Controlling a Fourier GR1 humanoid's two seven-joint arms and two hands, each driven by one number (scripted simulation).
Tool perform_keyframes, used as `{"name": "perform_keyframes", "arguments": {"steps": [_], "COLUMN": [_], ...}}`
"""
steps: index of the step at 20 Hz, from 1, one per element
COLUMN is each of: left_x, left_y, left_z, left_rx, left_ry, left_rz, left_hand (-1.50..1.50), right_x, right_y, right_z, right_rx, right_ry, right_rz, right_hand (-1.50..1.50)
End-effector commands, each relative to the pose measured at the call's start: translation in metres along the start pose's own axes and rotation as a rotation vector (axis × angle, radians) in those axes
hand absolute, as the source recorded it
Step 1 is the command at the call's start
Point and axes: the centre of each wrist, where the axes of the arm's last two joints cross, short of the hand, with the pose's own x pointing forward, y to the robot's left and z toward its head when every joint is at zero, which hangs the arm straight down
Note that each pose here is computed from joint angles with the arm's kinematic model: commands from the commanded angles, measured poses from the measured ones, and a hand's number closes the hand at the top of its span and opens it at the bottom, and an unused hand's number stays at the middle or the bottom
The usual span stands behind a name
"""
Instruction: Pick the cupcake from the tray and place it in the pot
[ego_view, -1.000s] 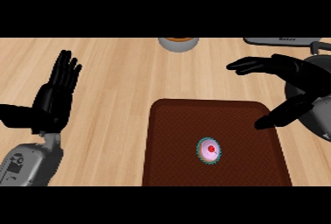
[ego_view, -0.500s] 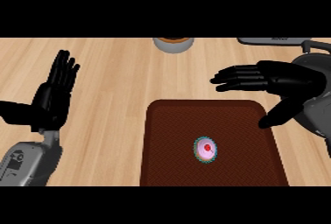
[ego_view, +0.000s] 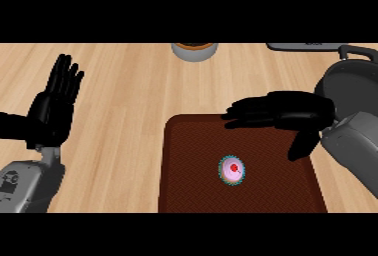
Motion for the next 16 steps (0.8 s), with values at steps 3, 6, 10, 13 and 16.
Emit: {"name": "perform_keyframes", "arguments": {"steps": [3, 6, 10, 13, 16], "left_x": [-0.011, -0.01, -0.003, 0.001, -0.005], "left_y": [-0.008, 0.005, -0.008, 0.019, 0.012], "left_z": [0.0, 0.012, -0.002, -0.002, 0.002], "left_rx": [-0.001, 0.01, 0.007, 0.004, 0.026], "left_ry": [-0.013, 0.009, -0.001, 0.006, -0.009], "left_rz": [-0.003, -0.013, -0.009, 0.007, -0.017], "left_hand": [0.0, 0.0, 0.0, 0.0, 0.0], "right_x": [-0.01, 0.0, -0.004, 0.006, 0.016], "right_y": [0.021, 0.023, 0.041, 0.056, 0.055], "right_z": [-0.016, -0.028, -0.033, -0.025, -0.033], "right_rx": [0.138, 0.145, 0.092, 0.067, 0.089], "right_ry": [-0.01, -0.018, -0.075, -0.104, -0.097], "right_rz": [-0.056, -0.053, -0.049, -0.035, -0.034], "right_hand": [-1.5, -1.5, -1.5, -1.5, -1.5]}}
